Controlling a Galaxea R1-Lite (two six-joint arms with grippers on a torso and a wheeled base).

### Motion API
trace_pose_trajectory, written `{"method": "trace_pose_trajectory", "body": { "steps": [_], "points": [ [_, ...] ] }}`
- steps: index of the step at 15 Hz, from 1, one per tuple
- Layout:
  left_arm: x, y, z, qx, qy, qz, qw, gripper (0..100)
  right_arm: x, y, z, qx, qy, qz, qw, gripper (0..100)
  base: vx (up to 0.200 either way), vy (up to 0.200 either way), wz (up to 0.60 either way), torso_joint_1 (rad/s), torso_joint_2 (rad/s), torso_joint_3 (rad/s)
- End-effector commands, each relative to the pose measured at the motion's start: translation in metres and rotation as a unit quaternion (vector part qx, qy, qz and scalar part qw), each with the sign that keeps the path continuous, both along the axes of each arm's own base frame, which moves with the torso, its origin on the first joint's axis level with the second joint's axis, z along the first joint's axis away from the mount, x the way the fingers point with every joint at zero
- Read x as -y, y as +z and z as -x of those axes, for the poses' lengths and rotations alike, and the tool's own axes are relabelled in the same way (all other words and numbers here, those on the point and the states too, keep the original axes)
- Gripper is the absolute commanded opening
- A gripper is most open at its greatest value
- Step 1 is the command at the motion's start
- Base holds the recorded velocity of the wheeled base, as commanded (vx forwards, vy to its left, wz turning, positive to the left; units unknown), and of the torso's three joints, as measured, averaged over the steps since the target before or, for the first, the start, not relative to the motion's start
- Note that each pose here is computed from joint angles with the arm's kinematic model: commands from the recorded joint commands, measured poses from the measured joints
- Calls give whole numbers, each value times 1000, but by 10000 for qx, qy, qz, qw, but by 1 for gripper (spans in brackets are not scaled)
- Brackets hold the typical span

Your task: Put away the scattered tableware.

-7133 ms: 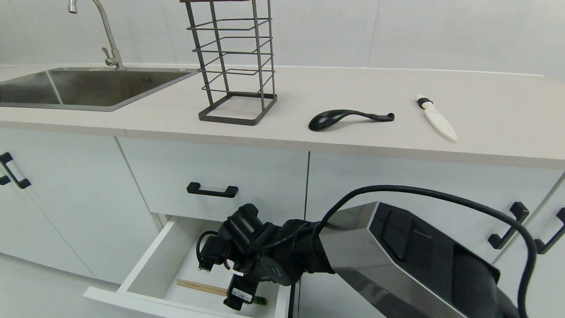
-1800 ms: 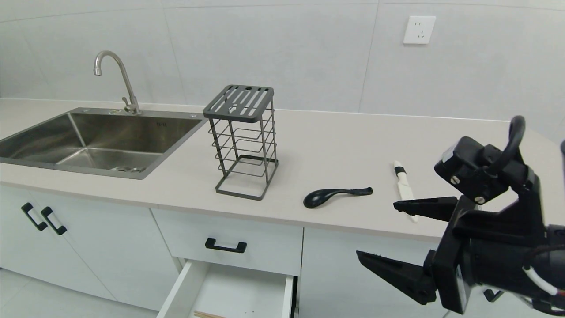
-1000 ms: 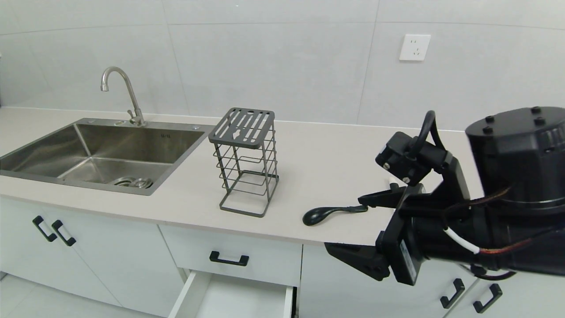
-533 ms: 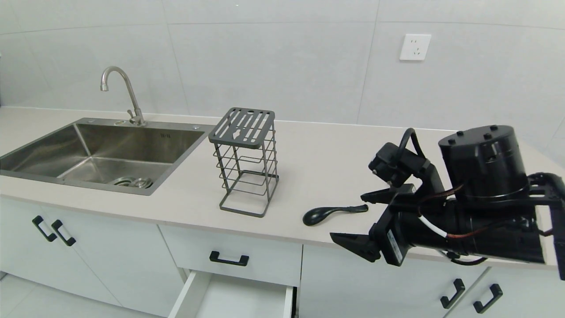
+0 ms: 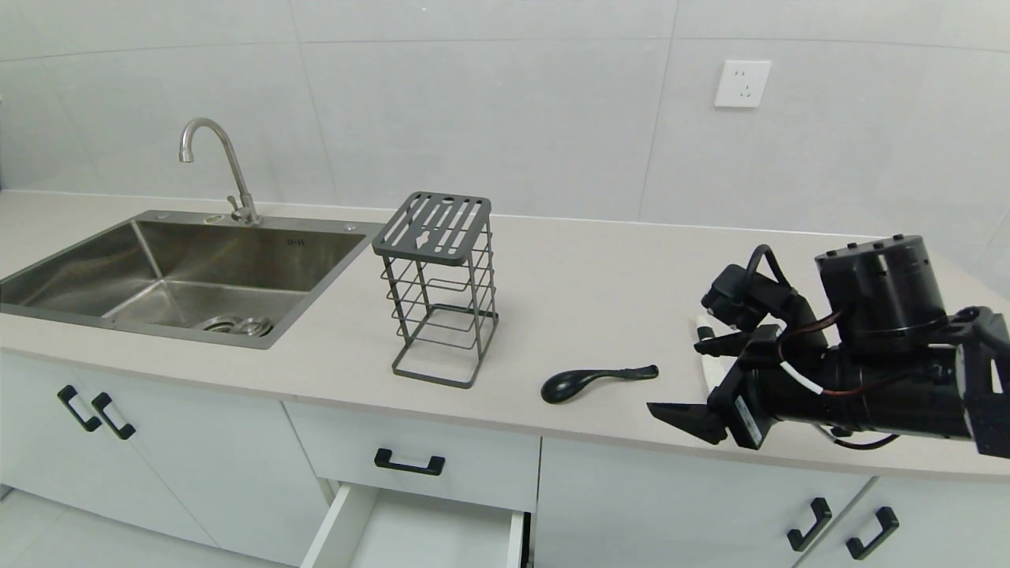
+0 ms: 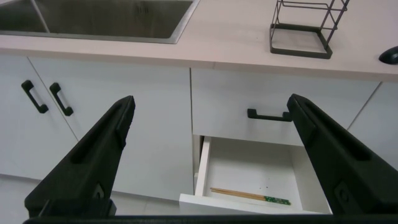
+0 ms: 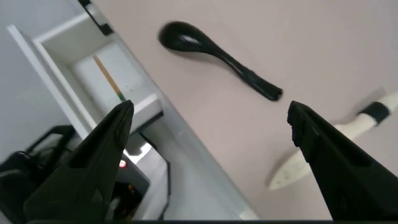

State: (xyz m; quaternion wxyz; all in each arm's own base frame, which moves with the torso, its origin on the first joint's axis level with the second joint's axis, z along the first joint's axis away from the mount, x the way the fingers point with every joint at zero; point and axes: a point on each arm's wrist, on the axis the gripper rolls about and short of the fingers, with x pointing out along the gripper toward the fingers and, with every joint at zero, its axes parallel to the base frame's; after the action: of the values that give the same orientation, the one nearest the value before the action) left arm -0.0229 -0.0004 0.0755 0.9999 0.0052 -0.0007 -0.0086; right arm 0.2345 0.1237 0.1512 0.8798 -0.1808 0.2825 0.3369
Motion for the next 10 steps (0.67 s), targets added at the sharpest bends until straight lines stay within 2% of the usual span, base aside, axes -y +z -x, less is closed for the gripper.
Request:
{"method": "trace_pose_trajectory", "body": {
  "steps": [1,5,10],
  "points": [
    [0,0,0,-6,2,-2,10000,100,4,-10,-3,-142,28,122,9998,100,0,0,0,0,0,0],
    [0,0,0,-6,2,-2,10000,100,-7,-12,-20,15,410,250,9988,100,0,0,0,0,0,0],
    [0,0,0,-6,2,-2,10000,100,-13,-25,-28,-171,481,324,9982,100,0,0,0,0,0,0]
  ]
}}
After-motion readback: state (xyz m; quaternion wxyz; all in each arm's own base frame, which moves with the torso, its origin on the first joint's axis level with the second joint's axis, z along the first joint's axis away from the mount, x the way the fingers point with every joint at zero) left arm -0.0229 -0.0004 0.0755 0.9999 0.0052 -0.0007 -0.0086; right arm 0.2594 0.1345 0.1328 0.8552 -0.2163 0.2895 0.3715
